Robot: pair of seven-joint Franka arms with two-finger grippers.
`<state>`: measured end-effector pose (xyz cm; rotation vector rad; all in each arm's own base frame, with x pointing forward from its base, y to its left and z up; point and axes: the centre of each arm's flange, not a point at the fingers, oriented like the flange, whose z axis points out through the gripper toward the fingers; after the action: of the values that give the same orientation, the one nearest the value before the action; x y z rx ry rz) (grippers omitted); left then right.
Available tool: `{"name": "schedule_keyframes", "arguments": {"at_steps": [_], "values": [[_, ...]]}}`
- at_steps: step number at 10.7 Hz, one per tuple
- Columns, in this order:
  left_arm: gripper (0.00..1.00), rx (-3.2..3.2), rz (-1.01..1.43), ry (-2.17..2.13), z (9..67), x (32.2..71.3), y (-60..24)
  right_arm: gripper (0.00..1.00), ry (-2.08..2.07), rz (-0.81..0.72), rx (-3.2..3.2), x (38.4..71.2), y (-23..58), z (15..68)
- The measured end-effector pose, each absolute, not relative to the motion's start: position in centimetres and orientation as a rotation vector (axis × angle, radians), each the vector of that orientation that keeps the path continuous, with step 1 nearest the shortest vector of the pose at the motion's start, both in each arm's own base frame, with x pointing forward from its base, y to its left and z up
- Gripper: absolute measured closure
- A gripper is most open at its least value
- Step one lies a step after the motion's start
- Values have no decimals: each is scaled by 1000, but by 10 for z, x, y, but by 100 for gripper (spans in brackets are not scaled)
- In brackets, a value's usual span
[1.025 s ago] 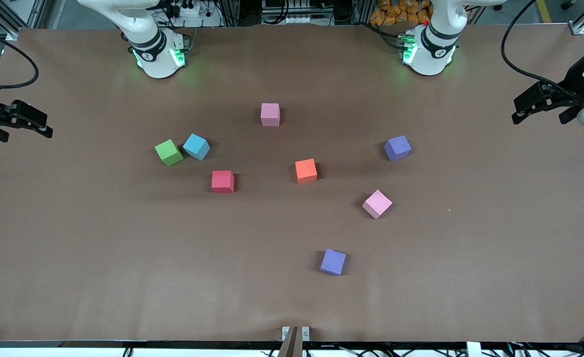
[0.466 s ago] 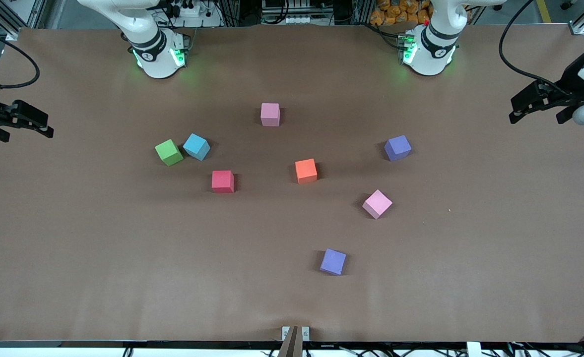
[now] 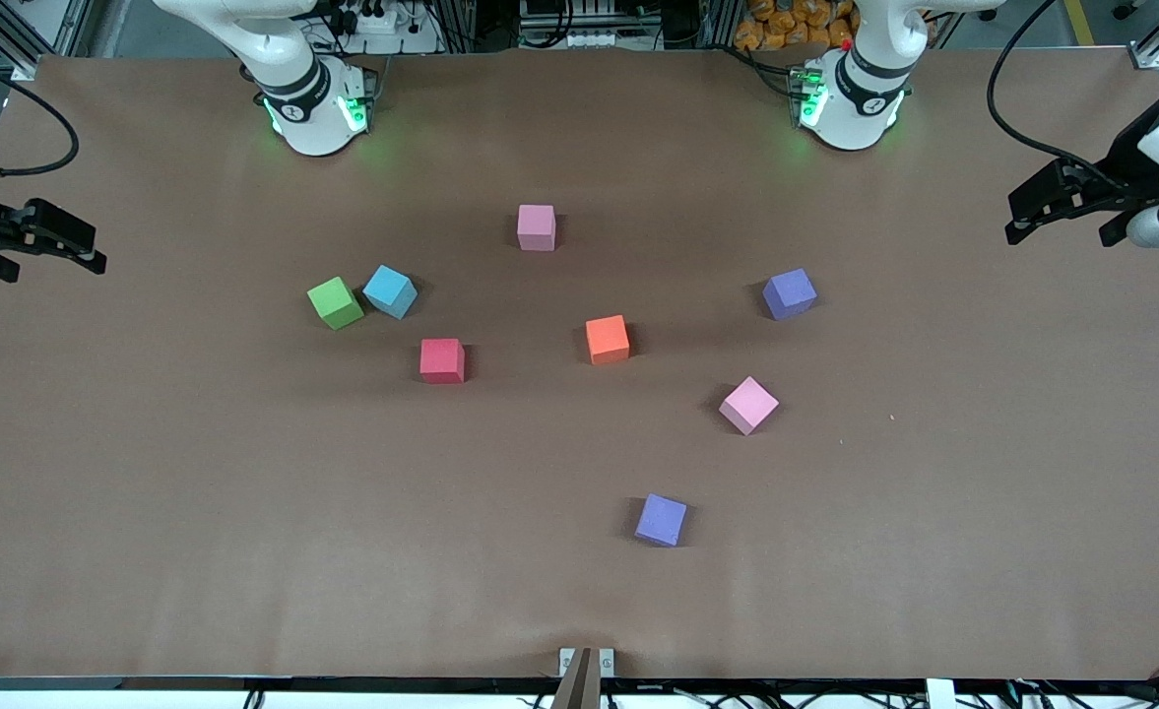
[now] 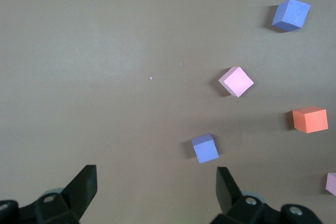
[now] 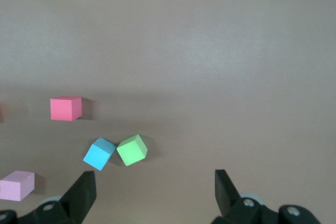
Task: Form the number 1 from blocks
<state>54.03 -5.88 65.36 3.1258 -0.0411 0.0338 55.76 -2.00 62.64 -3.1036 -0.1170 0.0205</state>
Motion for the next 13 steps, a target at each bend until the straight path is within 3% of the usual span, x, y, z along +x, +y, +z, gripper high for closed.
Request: {"name": "schedule_keyframes", "arguments": {"at_steps": [6,13], "values": [[0,3130,-131,-176,598,553,-109,0,-122,22,-3103,558,-18,626],[0,3140,-232,-169,506,534,-224,0,-124,22,-3102,558,-17,626]]}}
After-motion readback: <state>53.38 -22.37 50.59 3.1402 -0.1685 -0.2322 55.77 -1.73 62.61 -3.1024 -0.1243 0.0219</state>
